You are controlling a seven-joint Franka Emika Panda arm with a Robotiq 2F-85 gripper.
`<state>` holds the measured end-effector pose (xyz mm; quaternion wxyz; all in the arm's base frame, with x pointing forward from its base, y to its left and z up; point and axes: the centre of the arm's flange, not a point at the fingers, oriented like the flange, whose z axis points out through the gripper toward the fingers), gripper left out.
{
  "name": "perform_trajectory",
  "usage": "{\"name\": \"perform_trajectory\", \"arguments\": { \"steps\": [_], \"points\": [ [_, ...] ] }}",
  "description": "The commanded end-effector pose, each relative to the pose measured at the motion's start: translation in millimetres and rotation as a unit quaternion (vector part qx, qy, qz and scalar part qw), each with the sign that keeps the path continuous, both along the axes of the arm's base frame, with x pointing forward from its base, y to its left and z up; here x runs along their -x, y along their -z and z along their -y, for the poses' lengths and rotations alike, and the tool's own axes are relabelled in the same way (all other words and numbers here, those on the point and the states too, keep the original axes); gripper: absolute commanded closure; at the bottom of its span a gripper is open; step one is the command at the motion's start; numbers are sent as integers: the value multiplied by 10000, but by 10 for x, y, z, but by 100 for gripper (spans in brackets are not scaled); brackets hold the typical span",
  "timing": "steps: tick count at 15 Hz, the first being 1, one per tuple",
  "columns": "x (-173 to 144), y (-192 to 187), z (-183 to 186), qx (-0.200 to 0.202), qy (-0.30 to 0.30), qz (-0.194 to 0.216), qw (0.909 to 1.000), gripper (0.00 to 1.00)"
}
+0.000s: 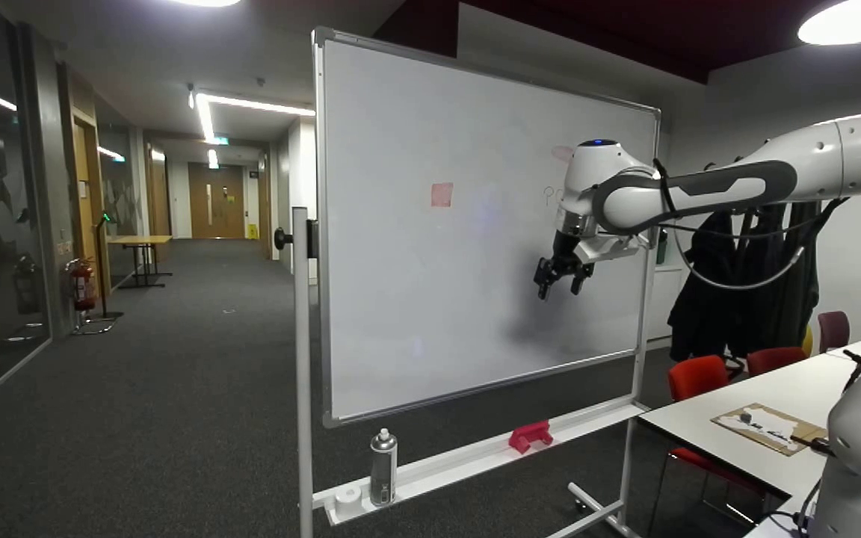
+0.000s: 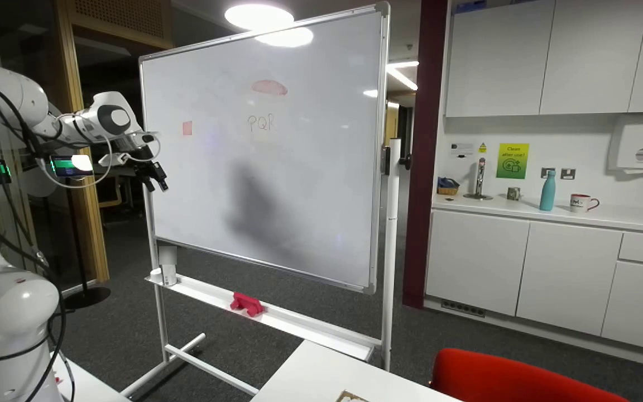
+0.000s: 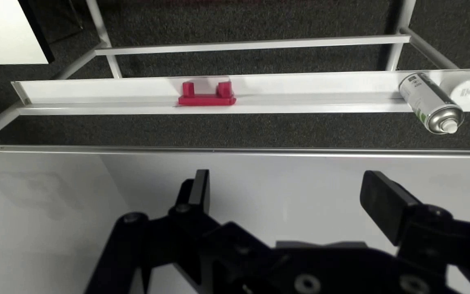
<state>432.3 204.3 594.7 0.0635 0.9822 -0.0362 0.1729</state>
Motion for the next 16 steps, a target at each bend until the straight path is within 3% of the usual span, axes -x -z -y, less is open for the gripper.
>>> {"name": "perform_trajectory", "arguments": {
  "steps": [1,3,4,16],
  "points": [
    [91,-83,69,-62,18,87,9999,0],
    [89,-93,68,-50,86,365,9993,0],
    [9,-49,1,-38,29,107,9999,0],
    [19,-87,1,-55,30,180,9998,0]
  ]
}}
